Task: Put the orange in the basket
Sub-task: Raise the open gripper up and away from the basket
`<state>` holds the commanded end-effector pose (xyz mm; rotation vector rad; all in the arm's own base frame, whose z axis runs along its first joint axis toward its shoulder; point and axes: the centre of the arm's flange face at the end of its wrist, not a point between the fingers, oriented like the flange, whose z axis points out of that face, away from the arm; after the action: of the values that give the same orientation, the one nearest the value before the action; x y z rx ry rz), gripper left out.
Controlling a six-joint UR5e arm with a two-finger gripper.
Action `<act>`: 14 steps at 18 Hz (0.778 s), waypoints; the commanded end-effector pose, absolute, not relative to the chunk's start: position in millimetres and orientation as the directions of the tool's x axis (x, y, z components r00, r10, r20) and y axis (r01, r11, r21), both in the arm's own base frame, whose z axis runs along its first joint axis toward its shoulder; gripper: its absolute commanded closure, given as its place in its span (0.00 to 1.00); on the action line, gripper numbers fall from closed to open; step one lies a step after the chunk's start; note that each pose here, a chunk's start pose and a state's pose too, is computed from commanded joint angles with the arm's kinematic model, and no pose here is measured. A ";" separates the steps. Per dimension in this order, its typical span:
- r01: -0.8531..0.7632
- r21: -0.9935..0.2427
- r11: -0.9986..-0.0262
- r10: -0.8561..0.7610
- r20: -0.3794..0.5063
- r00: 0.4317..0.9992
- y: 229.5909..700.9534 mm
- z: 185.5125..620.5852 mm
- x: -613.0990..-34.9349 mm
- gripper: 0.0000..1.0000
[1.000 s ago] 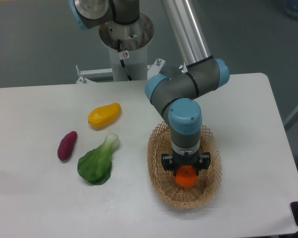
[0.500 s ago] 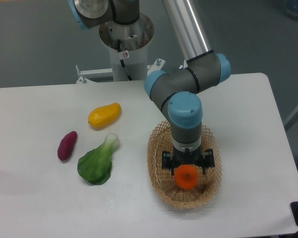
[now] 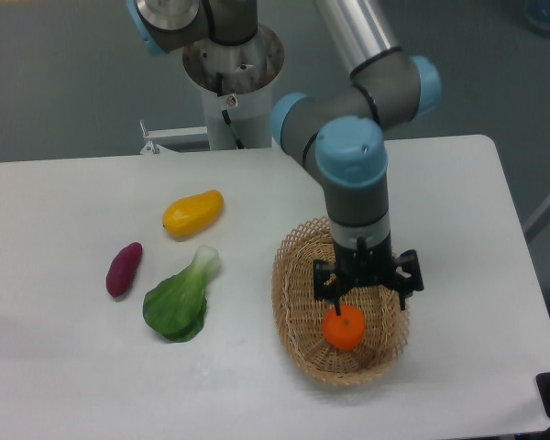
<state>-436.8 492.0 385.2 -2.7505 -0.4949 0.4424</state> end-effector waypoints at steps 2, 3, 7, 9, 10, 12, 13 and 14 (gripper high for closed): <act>0.235 -0.340 -0.910 0.334 -0.270 0.903 482.6 392.4 -437.7 0.00; 0.214 -0.333 -0.918 0.313 -0.279 0.908 479.2 394.2 -436.4 0.00; 0.177 -0.272 -0.946 0.252 -0.274 0.928 464.4 397.3 -436.3 0.00; 0.114 -0.225 -0.968 0.176 -0.275 0.945 456.1 398.1 -434.9 0.00; 0.081 -0.200 -0.976 0.136 -0.276 0.952 444.8 401.8 -431.7 0.00; 0.080 -0.201 -0.976 0.136 -0.282 0.950 436.1 407.6 -433.5 0.00; 0.084 -0.202 -0.976 0.140 -0.283 0.949 433.7 409.3 -434.8 0.00; 0.079 -0.199 -0.977 0.135 -0.285 0.949 433.5 409.3 -434.9 0.00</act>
<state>-434.9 433.5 409.3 -2.9173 -0.1610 0.4460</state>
